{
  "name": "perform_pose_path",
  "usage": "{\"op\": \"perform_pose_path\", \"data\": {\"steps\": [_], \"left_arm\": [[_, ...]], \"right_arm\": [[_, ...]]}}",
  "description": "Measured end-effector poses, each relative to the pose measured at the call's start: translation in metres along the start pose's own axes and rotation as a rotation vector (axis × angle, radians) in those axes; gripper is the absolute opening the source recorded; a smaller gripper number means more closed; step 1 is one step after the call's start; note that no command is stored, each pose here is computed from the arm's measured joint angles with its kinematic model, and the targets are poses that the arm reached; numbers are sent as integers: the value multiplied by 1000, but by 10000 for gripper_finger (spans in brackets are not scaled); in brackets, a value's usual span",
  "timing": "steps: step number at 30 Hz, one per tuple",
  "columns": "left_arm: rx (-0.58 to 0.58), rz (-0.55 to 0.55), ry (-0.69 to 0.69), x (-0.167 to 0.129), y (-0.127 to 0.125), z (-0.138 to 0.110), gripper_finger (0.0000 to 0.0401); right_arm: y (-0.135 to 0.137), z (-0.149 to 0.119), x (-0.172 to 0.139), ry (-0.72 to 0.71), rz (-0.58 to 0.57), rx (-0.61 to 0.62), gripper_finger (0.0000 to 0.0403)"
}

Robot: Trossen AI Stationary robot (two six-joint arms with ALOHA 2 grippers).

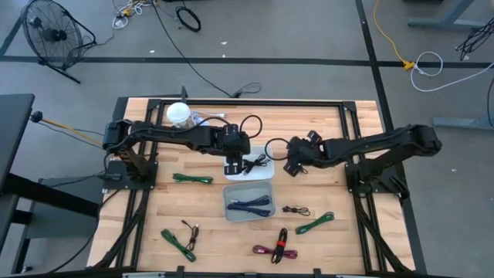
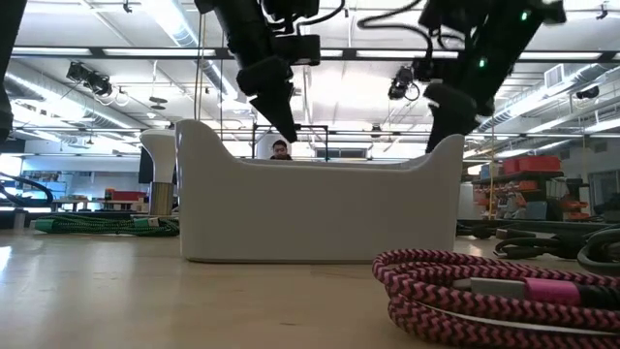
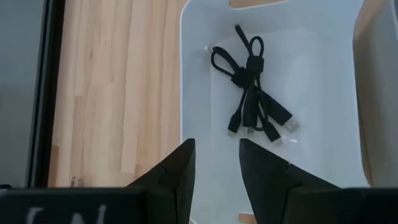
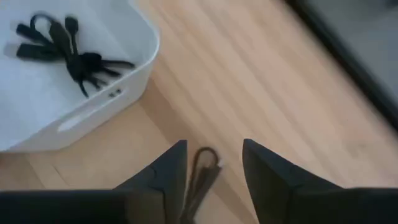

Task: Pick & Place USB Port
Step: Put the black charger cable into the white container

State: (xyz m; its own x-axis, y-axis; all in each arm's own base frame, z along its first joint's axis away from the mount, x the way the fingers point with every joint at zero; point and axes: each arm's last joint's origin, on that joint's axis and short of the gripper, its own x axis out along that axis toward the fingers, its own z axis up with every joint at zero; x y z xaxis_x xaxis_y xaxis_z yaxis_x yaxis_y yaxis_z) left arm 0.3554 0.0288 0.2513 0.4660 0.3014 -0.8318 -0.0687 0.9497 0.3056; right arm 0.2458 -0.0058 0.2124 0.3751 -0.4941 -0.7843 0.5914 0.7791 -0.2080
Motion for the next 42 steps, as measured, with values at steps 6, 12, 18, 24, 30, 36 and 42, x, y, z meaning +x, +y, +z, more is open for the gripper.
{"op": "perform_pose_path", "data": {"steps": [6, 12, 18, 24, 30, 36, 42], "left_arm": [[14, 15, 8, 1, 4, -1, 131], [13, 27, 10, 2, 7, -1, 131], [9, 29, 13, 2, 8, -2, 131], [10, 29, 12, 2, 8, -2, 131], [7, 30, 4, 3, 9, -1, 131], [1, 32, -11, 3, 9, 1, 131], [0, 33, -12, 3, 9, 1, 131]], "right_arm": [[-7, -27, 27, 101, 63, 60, 199], [-9, -32, 36, 84, 98, 105, 231], [-14, -39, 42, 103, 65, 129, 241], [-18, -51, 48, 146, 51, 171, 242], [-18, -62, 55, 139, 94, 212, 242], [-16, -70, 61, 122, 166, 237, 237], [-17, -78, 64, 133, 172, 249, 225]]}}
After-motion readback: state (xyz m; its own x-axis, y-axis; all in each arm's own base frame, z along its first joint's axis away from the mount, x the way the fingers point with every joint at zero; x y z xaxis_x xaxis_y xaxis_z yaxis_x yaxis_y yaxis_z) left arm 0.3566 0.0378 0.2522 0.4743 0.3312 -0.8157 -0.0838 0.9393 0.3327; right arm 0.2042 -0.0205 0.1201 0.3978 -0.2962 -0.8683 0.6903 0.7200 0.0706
